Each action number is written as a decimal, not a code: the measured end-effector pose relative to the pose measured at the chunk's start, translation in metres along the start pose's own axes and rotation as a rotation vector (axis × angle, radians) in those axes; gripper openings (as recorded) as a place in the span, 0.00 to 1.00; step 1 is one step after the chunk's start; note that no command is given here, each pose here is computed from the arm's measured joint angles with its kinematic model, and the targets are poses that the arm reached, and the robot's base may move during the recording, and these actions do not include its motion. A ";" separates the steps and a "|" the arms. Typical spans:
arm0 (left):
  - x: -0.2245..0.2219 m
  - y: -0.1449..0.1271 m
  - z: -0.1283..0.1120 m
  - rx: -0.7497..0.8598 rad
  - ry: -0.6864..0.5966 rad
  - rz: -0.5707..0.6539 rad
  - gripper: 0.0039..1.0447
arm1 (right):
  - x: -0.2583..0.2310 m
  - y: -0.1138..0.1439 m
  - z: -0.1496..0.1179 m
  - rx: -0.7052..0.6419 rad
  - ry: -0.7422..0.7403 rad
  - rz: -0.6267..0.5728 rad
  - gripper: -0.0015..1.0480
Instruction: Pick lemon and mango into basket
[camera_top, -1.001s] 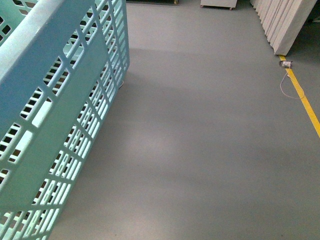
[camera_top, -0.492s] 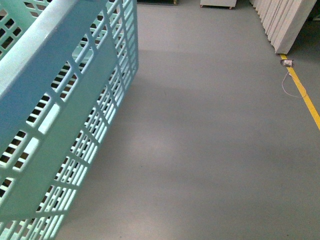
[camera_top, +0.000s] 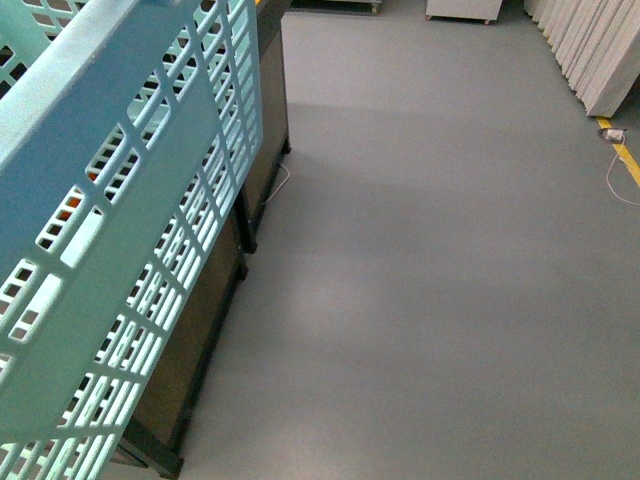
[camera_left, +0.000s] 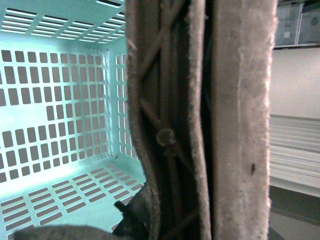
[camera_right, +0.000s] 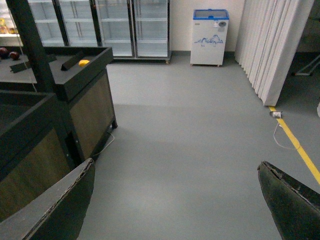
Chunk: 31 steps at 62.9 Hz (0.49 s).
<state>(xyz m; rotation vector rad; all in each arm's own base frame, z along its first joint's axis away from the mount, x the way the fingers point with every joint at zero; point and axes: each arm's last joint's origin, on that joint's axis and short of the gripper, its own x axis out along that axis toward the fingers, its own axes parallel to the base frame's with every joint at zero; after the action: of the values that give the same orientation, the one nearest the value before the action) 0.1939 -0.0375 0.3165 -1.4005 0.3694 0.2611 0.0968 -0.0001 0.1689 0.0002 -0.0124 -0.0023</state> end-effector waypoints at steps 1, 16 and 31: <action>0.000 0.000 0.000 0.000 0.000 -0.001 0.13 | 0.000 0.000 0.000 0.000 0.000 0.000 0.92; 0.000 0.000 0.000 0.000 0.001 -0.001 0.13 | 0.000 0.000 0.000 0.000 0.000 0.002 0.92; 0.000 0.000 0.000 0.001 0.000 0.000 0.13 | 0.000 0.000 0.000 0.000 0.001 0.003 0.92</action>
<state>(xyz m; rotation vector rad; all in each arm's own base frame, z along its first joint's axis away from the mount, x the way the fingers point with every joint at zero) 0.1938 -0.0374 0.3167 -1.4000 0.3692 0.2607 0.0969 0.0000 0.1688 -0.0002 -0.0113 0.0004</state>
